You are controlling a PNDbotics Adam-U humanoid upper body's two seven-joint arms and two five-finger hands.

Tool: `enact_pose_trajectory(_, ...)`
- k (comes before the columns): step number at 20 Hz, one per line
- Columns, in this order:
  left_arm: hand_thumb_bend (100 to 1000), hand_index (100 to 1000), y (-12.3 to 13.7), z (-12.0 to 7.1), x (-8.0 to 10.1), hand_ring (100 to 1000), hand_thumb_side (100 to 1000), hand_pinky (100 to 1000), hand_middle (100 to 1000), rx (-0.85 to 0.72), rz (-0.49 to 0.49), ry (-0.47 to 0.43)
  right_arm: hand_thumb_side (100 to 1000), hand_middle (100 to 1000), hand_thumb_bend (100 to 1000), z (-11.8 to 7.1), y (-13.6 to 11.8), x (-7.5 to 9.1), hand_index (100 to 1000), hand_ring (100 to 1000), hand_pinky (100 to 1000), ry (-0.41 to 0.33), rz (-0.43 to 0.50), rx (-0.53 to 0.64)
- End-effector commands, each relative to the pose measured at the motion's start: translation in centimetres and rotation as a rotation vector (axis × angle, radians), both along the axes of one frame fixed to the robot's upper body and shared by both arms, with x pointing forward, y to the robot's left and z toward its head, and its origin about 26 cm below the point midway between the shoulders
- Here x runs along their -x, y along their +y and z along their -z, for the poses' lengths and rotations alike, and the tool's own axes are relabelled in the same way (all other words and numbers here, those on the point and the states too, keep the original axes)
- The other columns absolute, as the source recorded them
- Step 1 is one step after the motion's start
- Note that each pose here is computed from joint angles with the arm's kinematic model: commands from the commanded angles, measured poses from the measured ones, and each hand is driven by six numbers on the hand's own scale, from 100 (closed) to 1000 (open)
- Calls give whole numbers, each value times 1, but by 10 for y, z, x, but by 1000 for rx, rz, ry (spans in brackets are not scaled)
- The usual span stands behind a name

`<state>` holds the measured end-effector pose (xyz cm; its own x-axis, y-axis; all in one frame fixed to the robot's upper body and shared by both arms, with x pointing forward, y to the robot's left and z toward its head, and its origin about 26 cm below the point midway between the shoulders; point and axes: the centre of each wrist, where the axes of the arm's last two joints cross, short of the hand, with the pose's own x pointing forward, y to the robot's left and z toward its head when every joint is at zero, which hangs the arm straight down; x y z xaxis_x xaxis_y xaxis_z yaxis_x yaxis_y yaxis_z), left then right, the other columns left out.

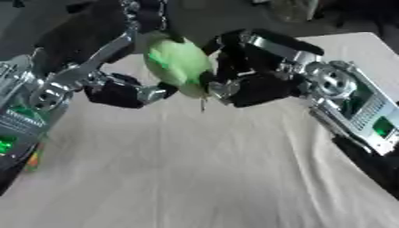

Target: Pick up the objects with one hand, pass them to the other hand, and then place them into the box on the other side of the table.

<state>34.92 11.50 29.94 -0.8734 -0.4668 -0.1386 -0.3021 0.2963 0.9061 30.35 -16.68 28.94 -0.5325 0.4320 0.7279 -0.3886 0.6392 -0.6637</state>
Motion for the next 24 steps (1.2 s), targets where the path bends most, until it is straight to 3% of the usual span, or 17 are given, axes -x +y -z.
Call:
enact_pose_trajectory(1, 397, 643, -2, -8, 2, 628, 100, 626, 565, 13, 15, -31, 100, 210, 100, -8, -1, 5, 377, 466, 582, -28, -16, 1)
enact_pose_trajectory(15, 356, 471, -4, -6, 2, 515, 100, 525, 428, 32, 42, -49, 100, 220, 100, -9, -2, 5, 388, 468, 584, -36, -8, -7)
enact_pose_trajectory(20, 383, 439, -4, -6, 3, 492, 100, 507, 389, 61, 59, -54, 100, 263, 100, -9, -3, 5, 436, 483, 597, -42, 7, -9)
enact_pose_trajectory(24, 403, 427, -4, -6, 3, 475, 100, 494, 375, 72, 72, -62, 100, 311, 212, -8, -3, 5, 483, 505, 611, -45, 19, -9)
